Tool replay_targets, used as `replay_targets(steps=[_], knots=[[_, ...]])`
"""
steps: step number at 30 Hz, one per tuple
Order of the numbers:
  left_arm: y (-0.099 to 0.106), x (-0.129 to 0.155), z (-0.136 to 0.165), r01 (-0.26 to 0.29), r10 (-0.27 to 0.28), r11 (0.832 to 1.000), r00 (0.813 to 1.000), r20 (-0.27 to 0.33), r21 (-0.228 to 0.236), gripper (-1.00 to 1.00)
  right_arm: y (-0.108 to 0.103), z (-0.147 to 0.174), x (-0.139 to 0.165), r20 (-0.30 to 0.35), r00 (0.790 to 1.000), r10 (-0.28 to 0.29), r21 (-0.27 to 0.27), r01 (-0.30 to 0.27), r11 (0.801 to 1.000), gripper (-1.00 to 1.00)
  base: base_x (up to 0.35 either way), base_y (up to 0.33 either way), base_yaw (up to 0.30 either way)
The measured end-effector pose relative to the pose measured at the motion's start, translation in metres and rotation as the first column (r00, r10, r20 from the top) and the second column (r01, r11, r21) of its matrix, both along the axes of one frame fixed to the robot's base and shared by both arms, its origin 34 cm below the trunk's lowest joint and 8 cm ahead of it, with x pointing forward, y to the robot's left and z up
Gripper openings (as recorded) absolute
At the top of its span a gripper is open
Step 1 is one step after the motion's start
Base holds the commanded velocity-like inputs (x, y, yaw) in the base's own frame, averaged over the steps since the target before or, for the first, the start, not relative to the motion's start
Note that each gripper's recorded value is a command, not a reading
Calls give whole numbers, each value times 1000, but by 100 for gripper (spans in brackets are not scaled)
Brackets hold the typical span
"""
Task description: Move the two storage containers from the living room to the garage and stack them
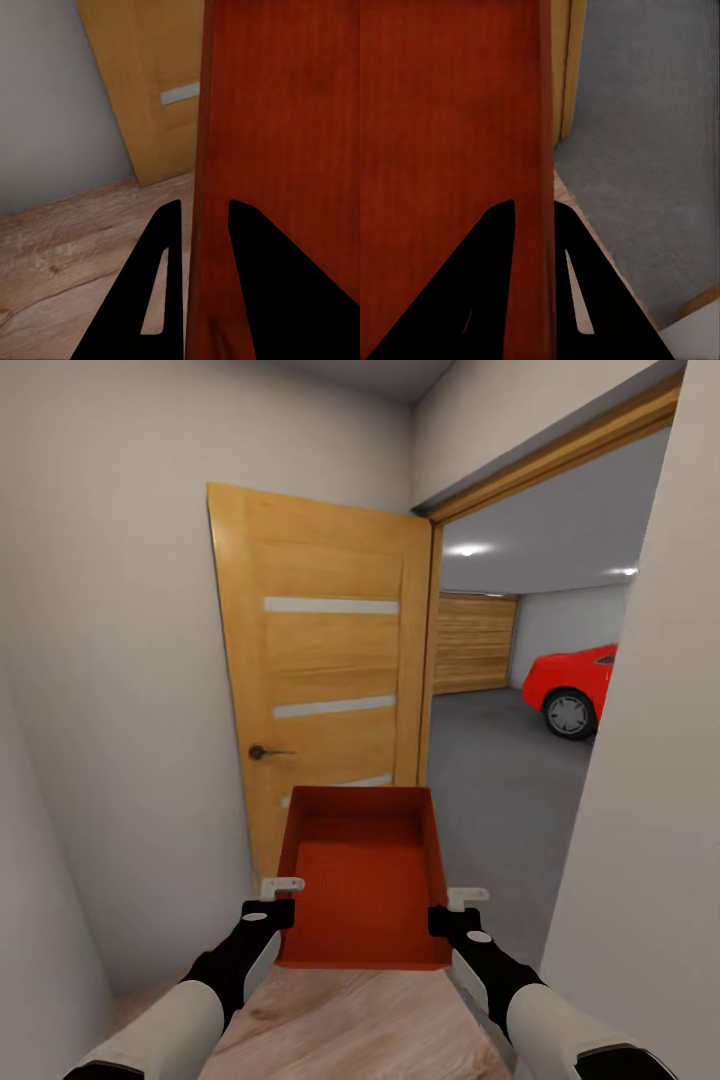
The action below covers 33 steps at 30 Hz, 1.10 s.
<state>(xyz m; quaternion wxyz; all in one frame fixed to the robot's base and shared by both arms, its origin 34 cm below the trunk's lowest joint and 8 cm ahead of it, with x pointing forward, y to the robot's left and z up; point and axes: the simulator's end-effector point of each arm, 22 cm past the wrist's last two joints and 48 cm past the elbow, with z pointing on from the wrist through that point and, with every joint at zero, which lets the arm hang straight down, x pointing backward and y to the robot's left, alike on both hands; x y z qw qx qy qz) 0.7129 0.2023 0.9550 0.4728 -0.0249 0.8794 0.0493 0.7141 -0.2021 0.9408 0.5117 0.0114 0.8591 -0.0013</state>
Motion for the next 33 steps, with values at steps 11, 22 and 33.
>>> replay_targets(steps=[11,22,33], knots=[[0,0,0,0,0,1000,1000,0,0,-100,0,0,0,0,1000,0,0,0,1000,-100,73,22,-237],[0,0,0,0,0,1000,1000,0,0,-100,0,0,0,0,1000,0,0,0,1000,-100,177,147,-237],[0,0,0,0,0,1000,1000,0,0,-100,0,0,0,0,1000,0,0,0,1000,-100,244,216,-237]])
